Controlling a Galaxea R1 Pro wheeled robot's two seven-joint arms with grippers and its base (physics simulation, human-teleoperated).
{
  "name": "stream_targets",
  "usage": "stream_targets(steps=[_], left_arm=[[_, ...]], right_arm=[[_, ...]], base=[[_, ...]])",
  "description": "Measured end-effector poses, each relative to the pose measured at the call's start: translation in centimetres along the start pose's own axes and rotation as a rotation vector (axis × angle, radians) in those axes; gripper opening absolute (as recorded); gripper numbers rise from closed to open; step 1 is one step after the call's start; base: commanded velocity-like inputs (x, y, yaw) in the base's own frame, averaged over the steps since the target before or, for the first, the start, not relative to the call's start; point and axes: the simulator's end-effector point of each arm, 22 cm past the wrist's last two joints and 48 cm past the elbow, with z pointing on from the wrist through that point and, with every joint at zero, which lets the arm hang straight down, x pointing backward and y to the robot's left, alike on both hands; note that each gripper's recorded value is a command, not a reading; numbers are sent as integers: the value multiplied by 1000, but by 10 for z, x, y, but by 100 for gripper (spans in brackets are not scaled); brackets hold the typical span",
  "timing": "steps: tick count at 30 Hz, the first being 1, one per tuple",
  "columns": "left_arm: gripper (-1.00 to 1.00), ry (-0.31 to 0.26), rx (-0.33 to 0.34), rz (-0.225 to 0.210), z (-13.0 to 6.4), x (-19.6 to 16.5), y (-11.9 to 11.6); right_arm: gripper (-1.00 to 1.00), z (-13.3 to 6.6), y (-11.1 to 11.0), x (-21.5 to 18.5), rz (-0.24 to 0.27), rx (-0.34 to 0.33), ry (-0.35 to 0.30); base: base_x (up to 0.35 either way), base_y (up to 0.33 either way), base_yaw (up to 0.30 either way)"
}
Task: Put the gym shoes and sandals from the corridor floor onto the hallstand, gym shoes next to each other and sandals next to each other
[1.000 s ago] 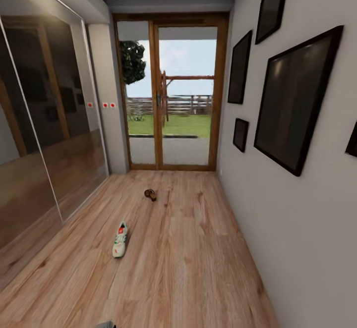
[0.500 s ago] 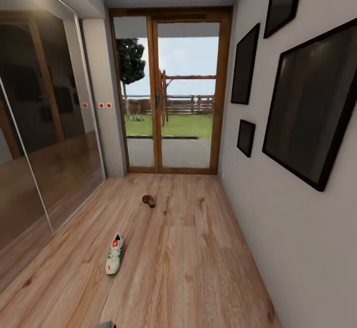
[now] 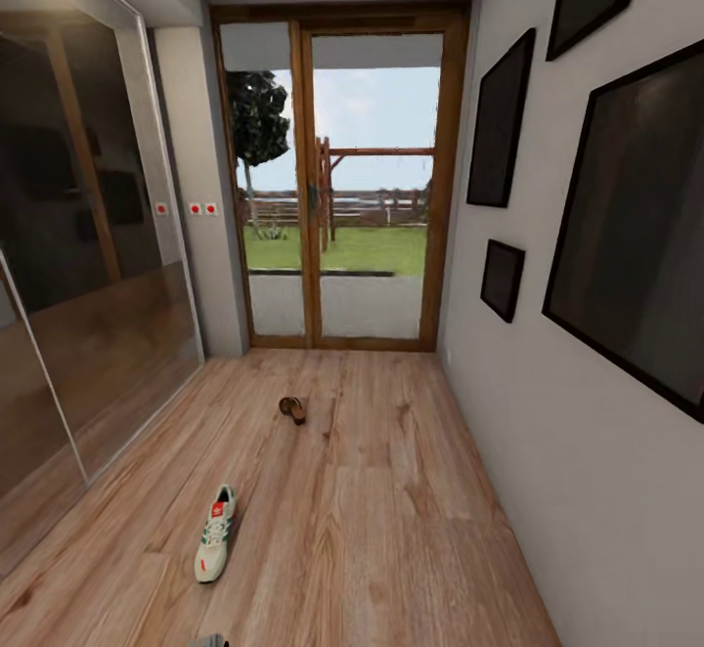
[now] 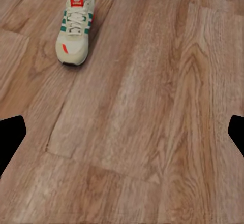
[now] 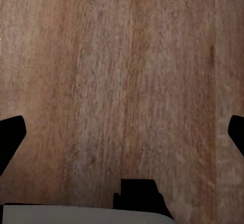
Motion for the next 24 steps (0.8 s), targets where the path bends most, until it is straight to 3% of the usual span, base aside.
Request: stream_targets(steps=[24], left_arm=[[100,0,0,0,0,0,0]], right_arm=[[100,0,0,0,0,0,0]], base=[[347,0,10]])
